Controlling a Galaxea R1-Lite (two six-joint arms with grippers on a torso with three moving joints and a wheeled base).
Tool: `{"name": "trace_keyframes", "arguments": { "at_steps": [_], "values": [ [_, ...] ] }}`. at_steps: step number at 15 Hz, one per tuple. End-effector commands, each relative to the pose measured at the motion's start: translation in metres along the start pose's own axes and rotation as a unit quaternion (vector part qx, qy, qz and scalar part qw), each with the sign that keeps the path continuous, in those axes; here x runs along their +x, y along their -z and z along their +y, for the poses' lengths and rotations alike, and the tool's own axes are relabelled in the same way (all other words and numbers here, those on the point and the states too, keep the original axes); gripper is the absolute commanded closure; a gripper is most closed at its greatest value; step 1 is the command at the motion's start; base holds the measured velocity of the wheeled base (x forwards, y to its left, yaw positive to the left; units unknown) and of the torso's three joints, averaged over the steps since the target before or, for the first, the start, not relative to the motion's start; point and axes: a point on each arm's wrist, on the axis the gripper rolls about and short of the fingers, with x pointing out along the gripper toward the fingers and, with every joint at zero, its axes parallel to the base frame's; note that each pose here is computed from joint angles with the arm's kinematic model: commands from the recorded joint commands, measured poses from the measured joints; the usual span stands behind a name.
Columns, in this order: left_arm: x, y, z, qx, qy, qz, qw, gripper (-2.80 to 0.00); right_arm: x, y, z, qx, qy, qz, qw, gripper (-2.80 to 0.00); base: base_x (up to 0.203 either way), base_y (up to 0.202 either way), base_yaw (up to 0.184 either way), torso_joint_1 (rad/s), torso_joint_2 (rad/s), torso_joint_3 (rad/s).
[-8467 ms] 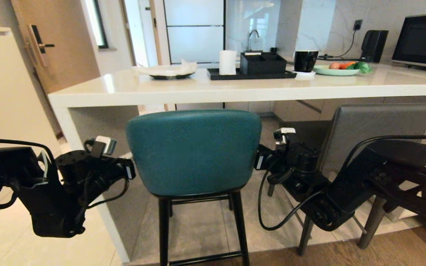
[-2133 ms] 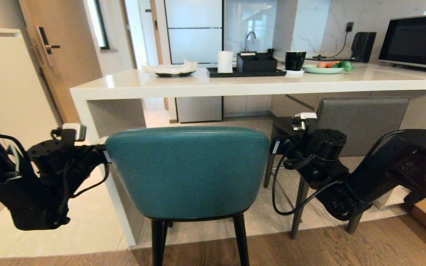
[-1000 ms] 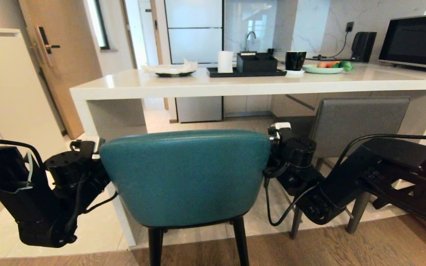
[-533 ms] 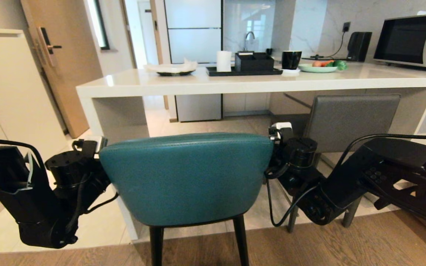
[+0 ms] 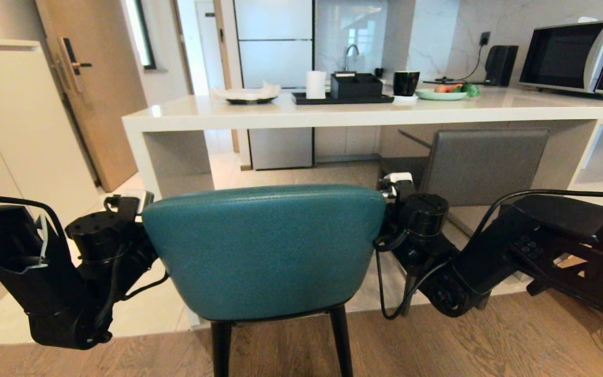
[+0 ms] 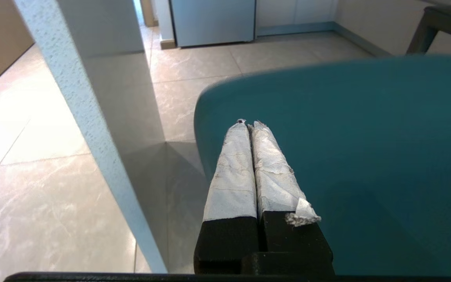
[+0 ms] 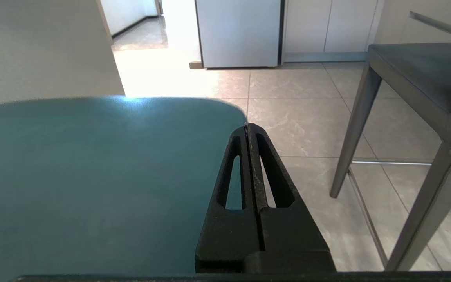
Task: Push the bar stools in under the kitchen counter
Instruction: Pull the gray chair out from under the dining table
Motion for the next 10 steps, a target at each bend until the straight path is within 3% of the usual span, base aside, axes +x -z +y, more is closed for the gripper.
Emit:
{"name": "trace_keyframes", "arguments": {
  "at_steps": [1,5,10],
  "values": [
    [0.008,0.000,-0.002,0.002,0.004,-0.013,0.9999,0.00,0.005,0.001,0.001,0.001,0.001,-0.005,1.000,0.00,0.000,0.000,0.000,0.000,0.00,0.000],
    [0.007,-0.005,-0.010,0.010,0.012,-0.020,0.9997,0.00,0.005,-0.003,0.001,0.001,0.001,-0.004,1.000,0.00,0.000,0.000,0.000,0.000,0.00,0.000],
    [-0.019,0.005,-0.012,0.009,0.021,0.024,0.9995,0.00,-0.003,-0.002,0.002,0.000,-0.002,0.005,1.000,0.00,0.000,0.000,0.000,0.000,0.00,0.000]
  ]
}}
